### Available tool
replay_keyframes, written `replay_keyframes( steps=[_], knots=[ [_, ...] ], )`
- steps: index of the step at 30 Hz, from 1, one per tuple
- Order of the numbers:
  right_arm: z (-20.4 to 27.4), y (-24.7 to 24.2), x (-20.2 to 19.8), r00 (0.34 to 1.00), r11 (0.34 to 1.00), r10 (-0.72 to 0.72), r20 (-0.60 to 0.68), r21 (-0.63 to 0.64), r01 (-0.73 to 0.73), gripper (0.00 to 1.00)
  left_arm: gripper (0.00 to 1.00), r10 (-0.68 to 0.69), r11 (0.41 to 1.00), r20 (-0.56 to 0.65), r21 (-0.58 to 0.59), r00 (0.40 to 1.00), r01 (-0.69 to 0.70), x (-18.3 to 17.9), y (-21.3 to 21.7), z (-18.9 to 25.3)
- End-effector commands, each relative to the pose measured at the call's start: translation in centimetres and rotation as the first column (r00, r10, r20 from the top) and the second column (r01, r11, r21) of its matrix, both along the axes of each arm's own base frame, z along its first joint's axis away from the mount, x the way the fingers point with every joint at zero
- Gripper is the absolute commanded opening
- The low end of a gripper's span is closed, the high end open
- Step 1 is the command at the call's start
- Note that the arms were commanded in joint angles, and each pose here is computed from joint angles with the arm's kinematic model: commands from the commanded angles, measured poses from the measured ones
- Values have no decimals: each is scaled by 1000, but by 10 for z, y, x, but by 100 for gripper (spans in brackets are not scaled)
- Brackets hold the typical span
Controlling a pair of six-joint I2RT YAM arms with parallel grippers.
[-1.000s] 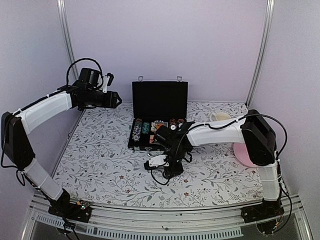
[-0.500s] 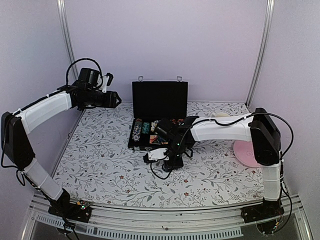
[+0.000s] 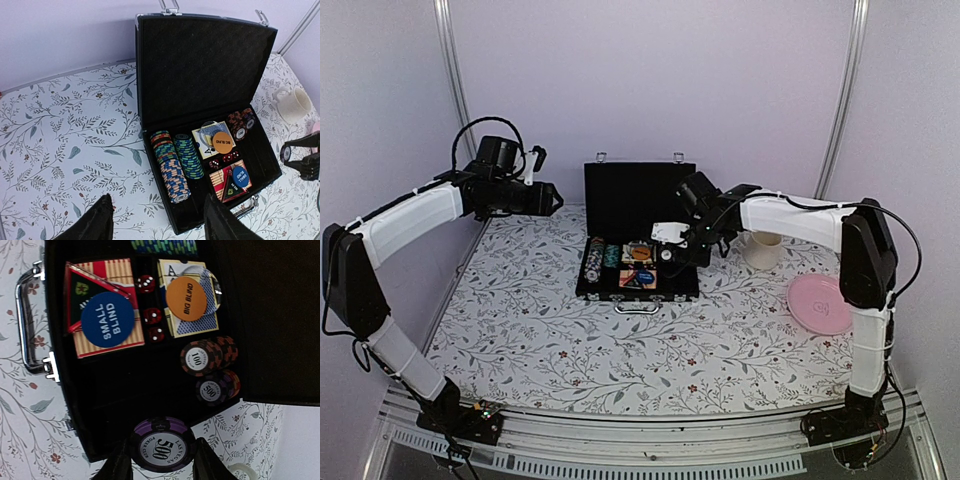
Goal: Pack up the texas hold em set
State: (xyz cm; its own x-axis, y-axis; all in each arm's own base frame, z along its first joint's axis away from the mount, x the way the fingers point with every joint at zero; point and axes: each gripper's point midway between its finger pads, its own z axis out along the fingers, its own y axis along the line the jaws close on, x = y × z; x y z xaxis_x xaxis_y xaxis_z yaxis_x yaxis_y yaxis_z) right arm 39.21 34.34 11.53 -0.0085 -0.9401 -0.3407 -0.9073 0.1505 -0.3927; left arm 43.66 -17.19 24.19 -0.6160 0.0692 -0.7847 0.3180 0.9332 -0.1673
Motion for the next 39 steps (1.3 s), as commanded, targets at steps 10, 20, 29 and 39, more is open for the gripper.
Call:
replay_keyframes(
  steps=[10, 20, 29, 39],
  knots=[
    [-25, -9, 70, 975, 992, -98, 197, -62, 112, 25, 63, 5, 1000, -16, -11, 1000, -6, 4, 4, -5],
    [-42, -15, 92, 961, 985, -116, 251, -96, 145, 25, 63, 4, 1000, -26, -14, 1000, -4, 4, 3, -7],
    [-55, -24, 104, 959, 981, -118, 259, -118, 153, 26, 63, 2, 1000, -33, -26, 999, -2, 4, 4, -8],
    [-67, -24, 111, 959, 982, -110, 261, -122, 146, 34, 63, 5, 999, -43, -34, 999, -7, 6, 7, -11]
  ],
)
